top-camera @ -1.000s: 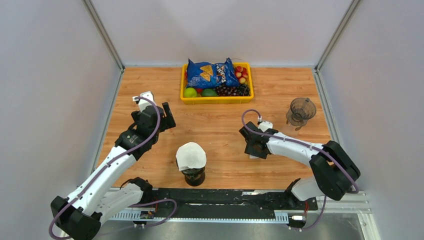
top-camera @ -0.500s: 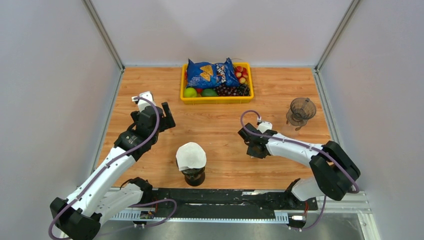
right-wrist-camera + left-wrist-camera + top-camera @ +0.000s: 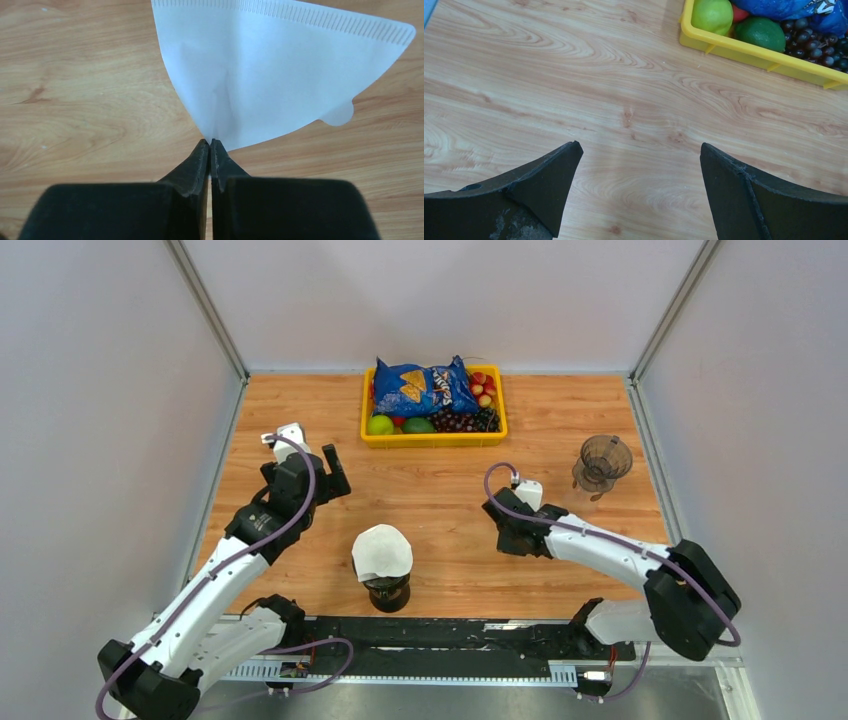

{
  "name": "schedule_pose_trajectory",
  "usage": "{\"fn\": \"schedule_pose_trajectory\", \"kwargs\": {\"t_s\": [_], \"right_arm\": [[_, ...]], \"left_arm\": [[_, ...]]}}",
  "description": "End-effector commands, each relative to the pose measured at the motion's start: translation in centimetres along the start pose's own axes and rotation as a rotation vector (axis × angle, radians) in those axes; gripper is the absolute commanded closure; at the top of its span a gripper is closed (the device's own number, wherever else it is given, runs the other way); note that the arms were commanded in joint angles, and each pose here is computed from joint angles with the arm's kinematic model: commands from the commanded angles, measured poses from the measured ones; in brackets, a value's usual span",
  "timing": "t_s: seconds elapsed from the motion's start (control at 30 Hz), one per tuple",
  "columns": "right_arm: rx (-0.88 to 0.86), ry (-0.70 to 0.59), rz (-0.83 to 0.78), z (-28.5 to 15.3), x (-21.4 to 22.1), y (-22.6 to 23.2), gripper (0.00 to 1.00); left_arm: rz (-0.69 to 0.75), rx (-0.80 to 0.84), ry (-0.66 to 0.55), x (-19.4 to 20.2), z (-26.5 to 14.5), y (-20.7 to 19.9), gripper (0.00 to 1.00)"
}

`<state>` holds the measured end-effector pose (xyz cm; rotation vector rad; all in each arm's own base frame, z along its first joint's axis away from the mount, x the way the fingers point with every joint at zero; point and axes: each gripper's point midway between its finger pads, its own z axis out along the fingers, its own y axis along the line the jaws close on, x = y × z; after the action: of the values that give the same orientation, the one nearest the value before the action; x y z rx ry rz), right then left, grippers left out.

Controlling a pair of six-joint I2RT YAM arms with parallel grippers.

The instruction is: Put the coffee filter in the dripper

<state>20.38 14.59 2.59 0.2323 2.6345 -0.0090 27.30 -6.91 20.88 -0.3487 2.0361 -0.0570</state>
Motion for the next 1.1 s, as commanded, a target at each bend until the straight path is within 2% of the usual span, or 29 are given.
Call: {"fn": "schedule_pose_trajectory", "kwargs": {"t_s": [0.0,0.27,0.47,0.67,0.9,1.07], "right_arm": [[-0.116,-0.154,-0.054,-3.1,-4.0,1.9,0.97],[-0.33,-0.306,-0.136,-8.6,-7.3,4.3,1.0],[-0.486,-0.365,-0.222,-12.2,-8.3,7.3,1.0],[-0.663,-0.387,-0.3,-16.0,-9.0,11.5,1.0],[-0.746,-0.374,-0.402,-17.9,-8.8,15.2,1.0],[-0.754,-0.386,-0.407,-18.6,-9.3,16.6,1.0]], "left_arm": [[-0.044,0.057,-0.028,-1.6,-0.8,-1.1,0.0],[-0.069,0.196,-0.066,-4.9,-3.3,-3.5,0.0],[-0.047,0.498,-0.038,-6.8,-6.0,-9.3,0.0],[0.024,0.823,0.104,-5.5,-7.8,-15.7,0.0],[0.086,0.945,0.207,-3.3,-8.4,-19.7,0.0],[0.088,0.974,0.225,-2.1,-8.5,-20.9,0.0]]}}
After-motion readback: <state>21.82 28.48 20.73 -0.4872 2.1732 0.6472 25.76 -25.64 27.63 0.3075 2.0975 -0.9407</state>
